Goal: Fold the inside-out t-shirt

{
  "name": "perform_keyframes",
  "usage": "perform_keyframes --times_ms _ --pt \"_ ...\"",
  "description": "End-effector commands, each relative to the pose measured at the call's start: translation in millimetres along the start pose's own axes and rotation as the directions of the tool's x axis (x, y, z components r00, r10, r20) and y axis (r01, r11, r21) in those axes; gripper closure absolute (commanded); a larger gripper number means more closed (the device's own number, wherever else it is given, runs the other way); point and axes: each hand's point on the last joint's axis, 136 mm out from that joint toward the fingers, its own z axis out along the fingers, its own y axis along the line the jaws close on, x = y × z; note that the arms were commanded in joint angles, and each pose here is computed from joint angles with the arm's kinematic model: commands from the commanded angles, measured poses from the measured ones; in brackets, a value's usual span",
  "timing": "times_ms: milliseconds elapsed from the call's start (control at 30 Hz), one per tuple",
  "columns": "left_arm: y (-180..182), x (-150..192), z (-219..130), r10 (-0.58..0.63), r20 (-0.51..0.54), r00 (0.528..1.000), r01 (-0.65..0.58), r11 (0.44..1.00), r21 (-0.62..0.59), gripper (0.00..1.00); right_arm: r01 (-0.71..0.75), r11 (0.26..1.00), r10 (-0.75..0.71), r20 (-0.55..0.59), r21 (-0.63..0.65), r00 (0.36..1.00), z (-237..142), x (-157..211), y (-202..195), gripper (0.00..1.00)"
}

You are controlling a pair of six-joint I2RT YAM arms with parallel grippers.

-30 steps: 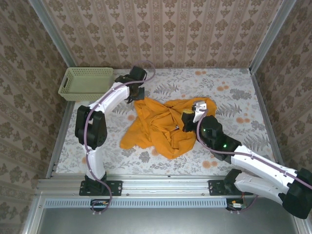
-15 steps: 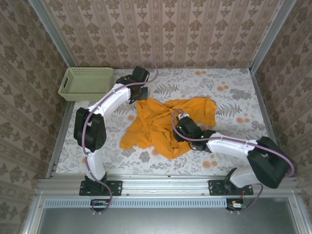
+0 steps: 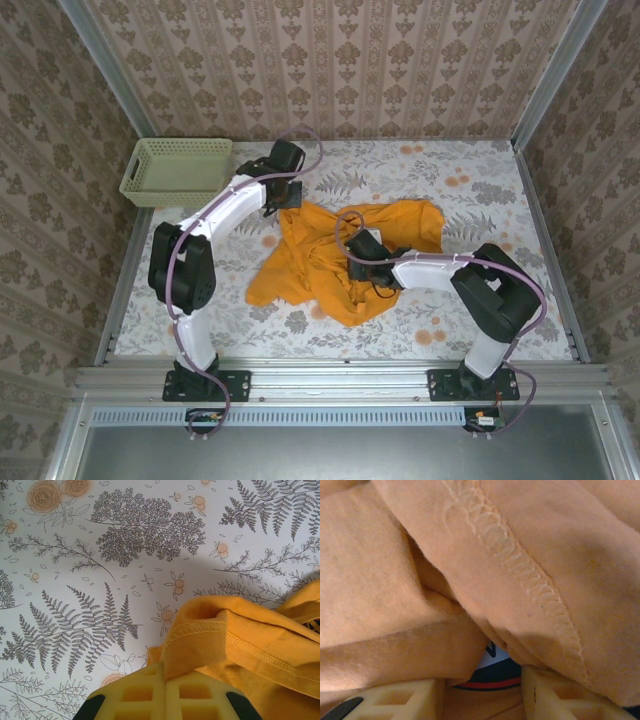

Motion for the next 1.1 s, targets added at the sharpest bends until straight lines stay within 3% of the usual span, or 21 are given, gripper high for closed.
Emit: perform_keyframes --times_ms 0,433,633,1067 --pt "5 -10 -19 -0.017 0.047 0.999 0.016 1.000 0.018 1.00 -0.024 0.997 0.026 -0.029 0.068 0.999 1 10 -15 0.55" --pt "11 -14 -27 -0.035 0.073 0.997 0.034 0.999 0.014 1.00 -0.023 0.976 0.056 -0.146 0.217 0.988 7 44 -30 0.49" --pt "14 -13 -29 -0.035 0.073 0.997 0.035 0.999 0.007 1.00 -0.046 0.984 0.057 -0.064 0.172 0.996 -23 32 -28 0.50" --pt "13 -14 -31 -0.035 0.076 0.997 0.034 0.999 0.010 1.00 -0.026 0.973 0.067 -0.171 0.228 0.983 -10 64 -35 0.46"
